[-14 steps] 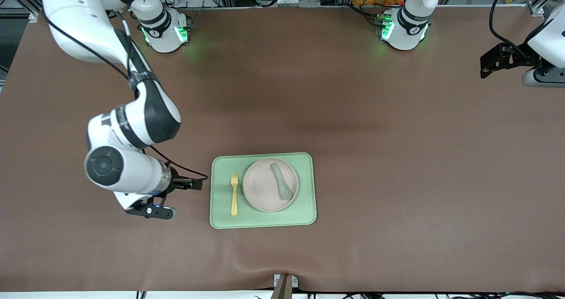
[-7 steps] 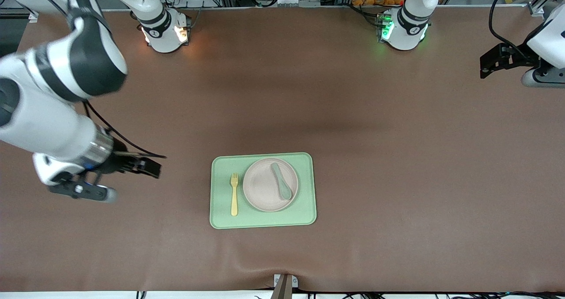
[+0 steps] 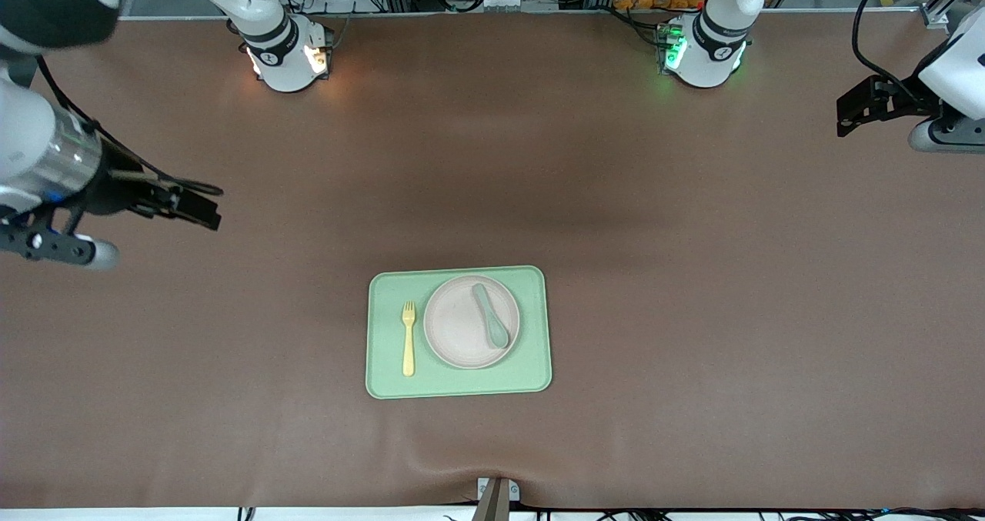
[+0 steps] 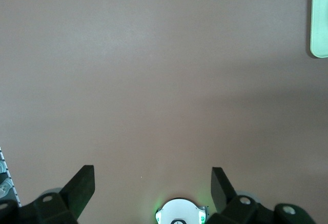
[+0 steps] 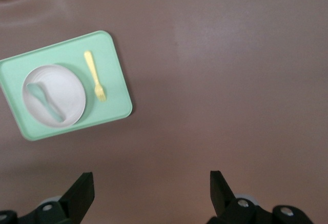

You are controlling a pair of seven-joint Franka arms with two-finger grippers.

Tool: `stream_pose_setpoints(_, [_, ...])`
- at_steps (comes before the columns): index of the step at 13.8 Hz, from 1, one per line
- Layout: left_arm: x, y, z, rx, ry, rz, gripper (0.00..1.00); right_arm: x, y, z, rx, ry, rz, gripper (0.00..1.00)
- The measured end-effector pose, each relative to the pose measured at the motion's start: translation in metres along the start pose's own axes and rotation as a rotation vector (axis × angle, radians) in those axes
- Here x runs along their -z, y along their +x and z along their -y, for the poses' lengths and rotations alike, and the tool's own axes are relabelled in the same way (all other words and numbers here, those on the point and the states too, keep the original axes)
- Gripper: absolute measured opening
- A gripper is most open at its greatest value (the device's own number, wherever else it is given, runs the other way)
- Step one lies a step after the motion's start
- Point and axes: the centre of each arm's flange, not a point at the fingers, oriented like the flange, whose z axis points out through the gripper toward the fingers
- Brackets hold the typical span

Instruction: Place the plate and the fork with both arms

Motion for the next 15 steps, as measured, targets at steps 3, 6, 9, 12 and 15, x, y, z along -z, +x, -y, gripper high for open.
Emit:
stream_pose_setpoints(3, [0.000,0.000,0.000,0.001,0.000,0.000,1.00,0.006,-0.014,-0.027,0.029,0.027,-0.007,1.00])
stream_pose_setpoints(6, [0.000,0.000,0.001,0.003,0.000,0.000,1.00,-0.002,-0.035,-0.051,0.058,0.018,-0.028,1.00])
stream_pose_setpoints(9, [0.000,0.000,0.002,0.004,0.000,0.000,1.00,-0.007,-0.047,-0.055,0.087,0.011,-0.038,1.00])
stream_pose_setpoints(12, [0.000,0.000,0.003,0.005,-0.001,0.000,1.00,-0.014,-0.047,-0.060,0.106,0.007,-0.028,1.00])
stream_pose_setpoints(15, [0.000,0.000,0.003,0.006,-0.001,0.000,1.00,-0.020,-0.050,-0.062,0.112,0.002,-0.045,1.00])
